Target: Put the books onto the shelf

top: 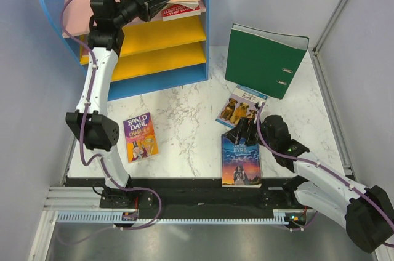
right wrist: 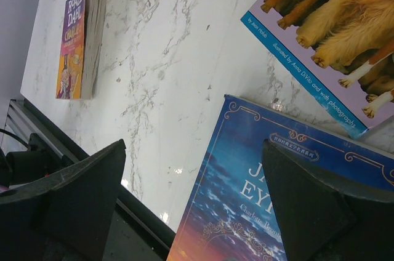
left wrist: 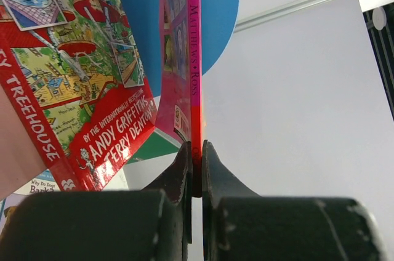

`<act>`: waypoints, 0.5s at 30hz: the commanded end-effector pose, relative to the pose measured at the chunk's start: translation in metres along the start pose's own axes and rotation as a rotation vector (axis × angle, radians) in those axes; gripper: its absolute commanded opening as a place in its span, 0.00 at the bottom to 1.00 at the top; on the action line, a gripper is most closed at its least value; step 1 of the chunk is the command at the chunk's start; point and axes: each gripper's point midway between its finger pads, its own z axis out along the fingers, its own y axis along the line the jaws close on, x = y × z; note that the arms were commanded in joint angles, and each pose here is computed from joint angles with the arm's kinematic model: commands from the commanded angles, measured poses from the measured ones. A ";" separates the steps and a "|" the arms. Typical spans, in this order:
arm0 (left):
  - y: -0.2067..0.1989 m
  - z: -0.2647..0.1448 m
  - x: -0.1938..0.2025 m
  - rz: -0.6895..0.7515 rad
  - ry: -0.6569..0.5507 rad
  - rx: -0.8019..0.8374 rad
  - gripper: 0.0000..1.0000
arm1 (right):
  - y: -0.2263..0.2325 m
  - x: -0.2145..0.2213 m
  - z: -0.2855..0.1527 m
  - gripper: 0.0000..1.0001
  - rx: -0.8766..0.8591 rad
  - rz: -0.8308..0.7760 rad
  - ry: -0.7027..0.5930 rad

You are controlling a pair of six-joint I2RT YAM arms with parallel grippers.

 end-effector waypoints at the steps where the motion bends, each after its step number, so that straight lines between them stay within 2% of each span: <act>1: -0.035 -0.011 -0.002 0.032 -0.048 0.063 0.02 | 0.000 -0.001 0.001 0.98 -0.001 -0.019 -0.008; 13: -0.027 -0.003 0.002 0.036 -0.079 0.015 0.06 | 0.000 0.000 0.001 0.98 0.000 -0.016 -0.007; 15: -0.024 -0.003 0.003 0.035 -0.079 0.004 0.12 | 0.000 0.001 0.000 0.98 0.002 -0.016 -0.004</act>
